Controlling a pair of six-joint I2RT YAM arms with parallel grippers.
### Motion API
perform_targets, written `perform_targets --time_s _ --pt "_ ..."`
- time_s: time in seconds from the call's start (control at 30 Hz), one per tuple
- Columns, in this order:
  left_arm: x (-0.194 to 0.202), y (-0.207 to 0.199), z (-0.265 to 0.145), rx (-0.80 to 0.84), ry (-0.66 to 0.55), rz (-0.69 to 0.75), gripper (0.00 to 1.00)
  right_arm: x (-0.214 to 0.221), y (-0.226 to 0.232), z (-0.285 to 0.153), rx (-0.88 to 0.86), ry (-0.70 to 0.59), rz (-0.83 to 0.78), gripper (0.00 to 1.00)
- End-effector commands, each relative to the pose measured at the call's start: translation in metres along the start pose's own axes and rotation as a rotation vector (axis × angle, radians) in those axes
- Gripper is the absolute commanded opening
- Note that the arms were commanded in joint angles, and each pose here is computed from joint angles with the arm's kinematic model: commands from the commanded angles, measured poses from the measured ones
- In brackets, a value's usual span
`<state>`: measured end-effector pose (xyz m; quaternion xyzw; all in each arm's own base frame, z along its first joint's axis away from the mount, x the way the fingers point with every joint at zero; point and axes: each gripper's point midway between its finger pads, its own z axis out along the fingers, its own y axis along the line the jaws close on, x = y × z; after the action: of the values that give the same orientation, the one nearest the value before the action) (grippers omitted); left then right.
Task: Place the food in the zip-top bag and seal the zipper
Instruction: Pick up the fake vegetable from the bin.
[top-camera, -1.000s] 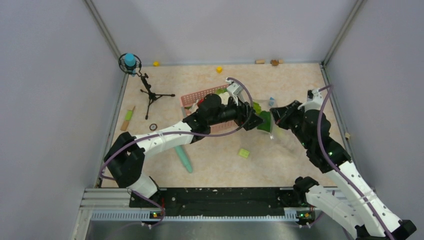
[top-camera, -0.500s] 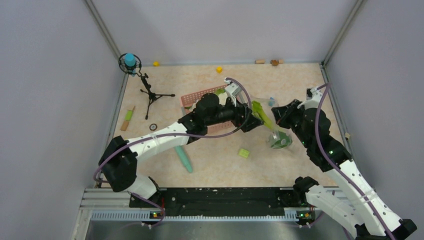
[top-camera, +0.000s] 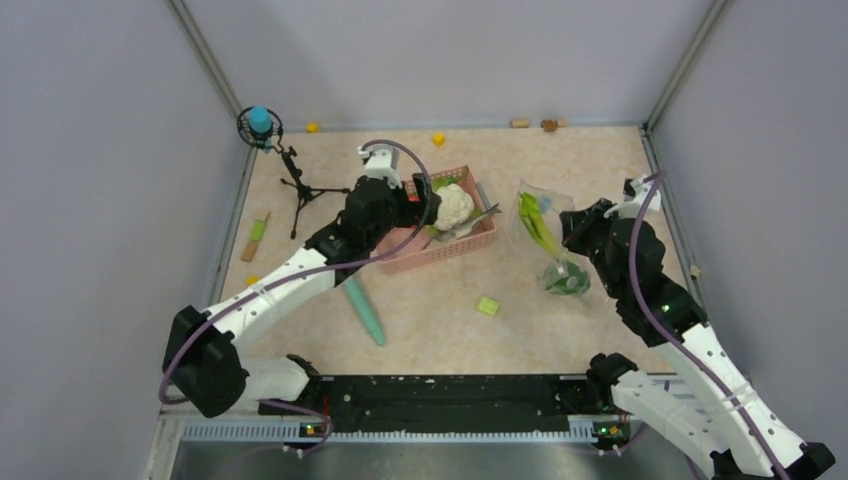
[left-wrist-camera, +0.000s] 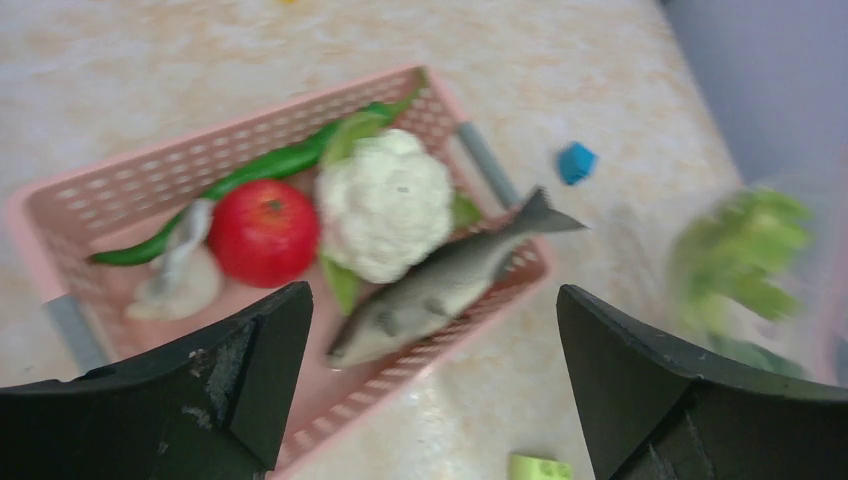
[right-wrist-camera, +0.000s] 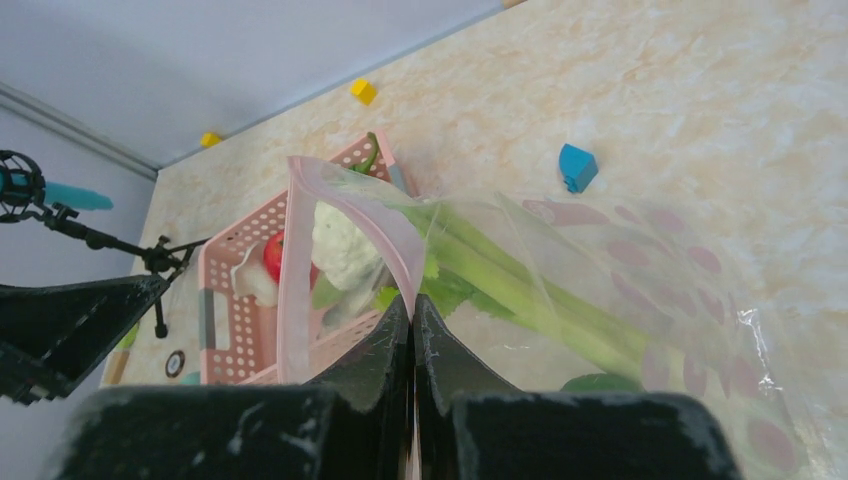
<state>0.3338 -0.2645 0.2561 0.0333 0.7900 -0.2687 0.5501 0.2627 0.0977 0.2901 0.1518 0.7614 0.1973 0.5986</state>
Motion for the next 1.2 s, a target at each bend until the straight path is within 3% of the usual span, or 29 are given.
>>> perform_targets --time_s 0.0,0.3,0.6,0.77,1.17 --pt "0.014 0.064 0.015 -0.173 0.061 -0.098 0.97 -0.018 -0.003 0.000 0.028 -0.061 -0.017 0.00" --pt "0.016 0.115 0.034 -0.385 0.065 -0.047 0.96 -0.016 -0.012 0.004 0.074 -0.070 -0.037 0.00" --pt "0.026 0.149 0.051 -0.496 0.127 0.009 0.80 -0.016 -0.017 0.007 0.103 -0.071 -0.051 0.00" --pt "0.033 0.156 0.068 -0.425 0.181 -0.001 0.73 -0.018 -0.021 0.006 0.124 -0.086 -0.046 0.00" --pt "0.047 0.175 0.077 -0.482 0.249 0.053 0.60 -0.015 -0.028 0.011 0.166 -0.088 -0.057 0.00"
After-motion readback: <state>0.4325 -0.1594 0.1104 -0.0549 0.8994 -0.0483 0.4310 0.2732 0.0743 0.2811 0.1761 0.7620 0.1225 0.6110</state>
